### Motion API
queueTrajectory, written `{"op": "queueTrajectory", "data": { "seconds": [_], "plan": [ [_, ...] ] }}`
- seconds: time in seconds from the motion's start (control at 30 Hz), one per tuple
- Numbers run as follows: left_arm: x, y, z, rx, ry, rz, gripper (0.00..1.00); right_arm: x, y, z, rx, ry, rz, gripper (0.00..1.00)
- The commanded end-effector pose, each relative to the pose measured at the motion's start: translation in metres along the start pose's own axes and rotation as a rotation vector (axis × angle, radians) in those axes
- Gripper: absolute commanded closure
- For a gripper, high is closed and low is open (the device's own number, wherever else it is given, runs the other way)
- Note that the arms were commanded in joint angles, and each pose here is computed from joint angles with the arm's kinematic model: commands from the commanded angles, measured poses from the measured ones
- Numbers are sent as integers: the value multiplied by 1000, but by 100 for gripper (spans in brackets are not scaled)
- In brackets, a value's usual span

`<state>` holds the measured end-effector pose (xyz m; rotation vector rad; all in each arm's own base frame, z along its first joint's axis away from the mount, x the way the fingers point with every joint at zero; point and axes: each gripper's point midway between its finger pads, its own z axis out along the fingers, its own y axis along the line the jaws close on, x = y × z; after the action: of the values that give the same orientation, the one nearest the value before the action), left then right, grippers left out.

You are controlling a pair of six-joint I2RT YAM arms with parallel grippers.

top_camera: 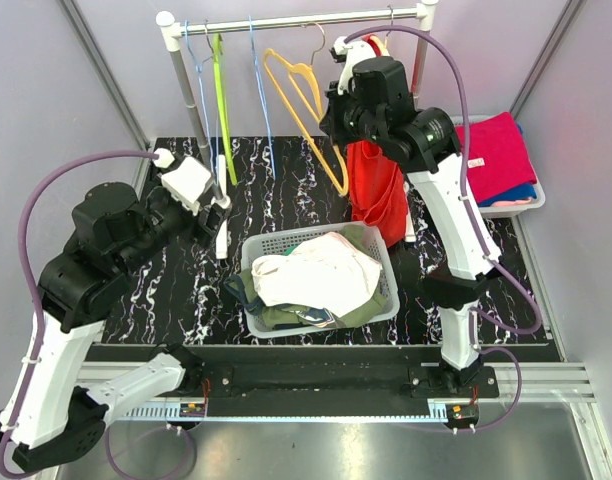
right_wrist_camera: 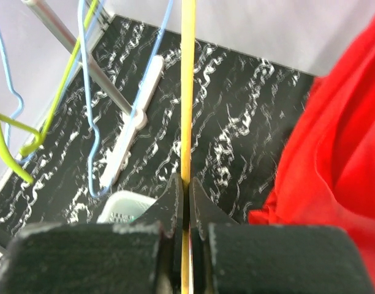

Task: Remove the tank top from the hanger
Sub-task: Place the hanger at the clothesline.

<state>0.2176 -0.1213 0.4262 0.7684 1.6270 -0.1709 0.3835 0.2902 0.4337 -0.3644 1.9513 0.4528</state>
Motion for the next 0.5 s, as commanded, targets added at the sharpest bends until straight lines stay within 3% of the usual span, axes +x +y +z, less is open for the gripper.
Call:
{"op": "queueTrajectory", "data": {
  "seconds": [0.0,0.47],
  "plan": [
    [-10,0,-5,2,-60,1,19,-42,11,4,-72,-156,16,100],
    [-2,-1,-10,-4,-60,16,19,-47,-10,47,-105,-175,73,100]
  ]
}}
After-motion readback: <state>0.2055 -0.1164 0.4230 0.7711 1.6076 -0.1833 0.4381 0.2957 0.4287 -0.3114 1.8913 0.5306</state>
